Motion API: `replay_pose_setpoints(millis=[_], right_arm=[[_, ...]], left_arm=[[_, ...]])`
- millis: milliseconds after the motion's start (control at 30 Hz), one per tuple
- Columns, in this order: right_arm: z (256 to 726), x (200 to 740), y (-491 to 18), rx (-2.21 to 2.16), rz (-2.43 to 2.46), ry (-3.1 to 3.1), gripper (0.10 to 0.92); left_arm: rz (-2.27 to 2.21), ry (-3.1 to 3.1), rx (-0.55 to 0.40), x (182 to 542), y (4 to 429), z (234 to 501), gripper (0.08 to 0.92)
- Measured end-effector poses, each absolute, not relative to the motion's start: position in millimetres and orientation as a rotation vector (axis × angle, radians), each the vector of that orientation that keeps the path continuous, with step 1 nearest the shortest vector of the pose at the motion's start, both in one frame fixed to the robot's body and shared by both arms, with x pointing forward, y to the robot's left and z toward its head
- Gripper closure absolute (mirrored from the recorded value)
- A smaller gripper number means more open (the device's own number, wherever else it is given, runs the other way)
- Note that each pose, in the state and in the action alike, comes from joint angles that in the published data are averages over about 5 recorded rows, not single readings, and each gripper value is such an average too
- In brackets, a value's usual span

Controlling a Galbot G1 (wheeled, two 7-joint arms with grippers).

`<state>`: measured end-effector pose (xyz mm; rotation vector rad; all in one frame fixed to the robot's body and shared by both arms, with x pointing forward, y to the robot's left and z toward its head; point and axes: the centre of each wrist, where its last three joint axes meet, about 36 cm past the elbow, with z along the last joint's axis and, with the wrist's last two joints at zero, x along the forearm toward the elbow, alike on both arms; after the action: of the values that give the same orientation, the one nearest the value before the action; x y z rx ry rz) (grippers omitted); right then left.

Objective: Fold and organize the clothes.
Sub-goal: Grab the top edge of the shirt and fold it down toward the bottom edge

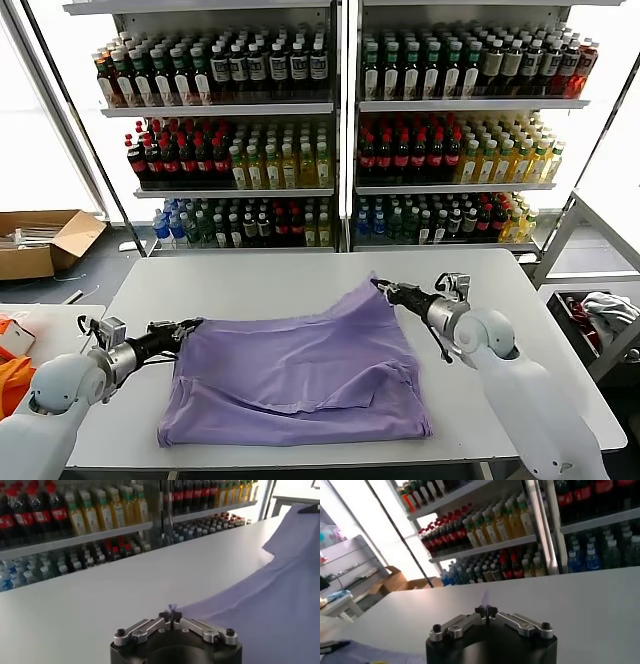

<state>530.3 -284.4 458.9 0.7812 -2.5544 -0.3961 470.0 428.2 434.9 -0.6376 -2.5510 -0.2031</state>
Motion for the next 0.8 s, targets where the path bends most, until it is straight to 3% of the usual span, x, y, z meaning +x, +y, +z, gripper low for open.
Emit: replay_pose_setpoints(millis=[467,800], right_arm=[[463,420,-309,0.781,-0.377,-2.548,0.917],[450,369,-317,0.737,-0.317,-2.479,0.911]], left_arm=[[-0.296,-2.594,-0.676,401,418,458,0.912],[-0.315,-2.521,-0.662,345,416,447,0.912]])
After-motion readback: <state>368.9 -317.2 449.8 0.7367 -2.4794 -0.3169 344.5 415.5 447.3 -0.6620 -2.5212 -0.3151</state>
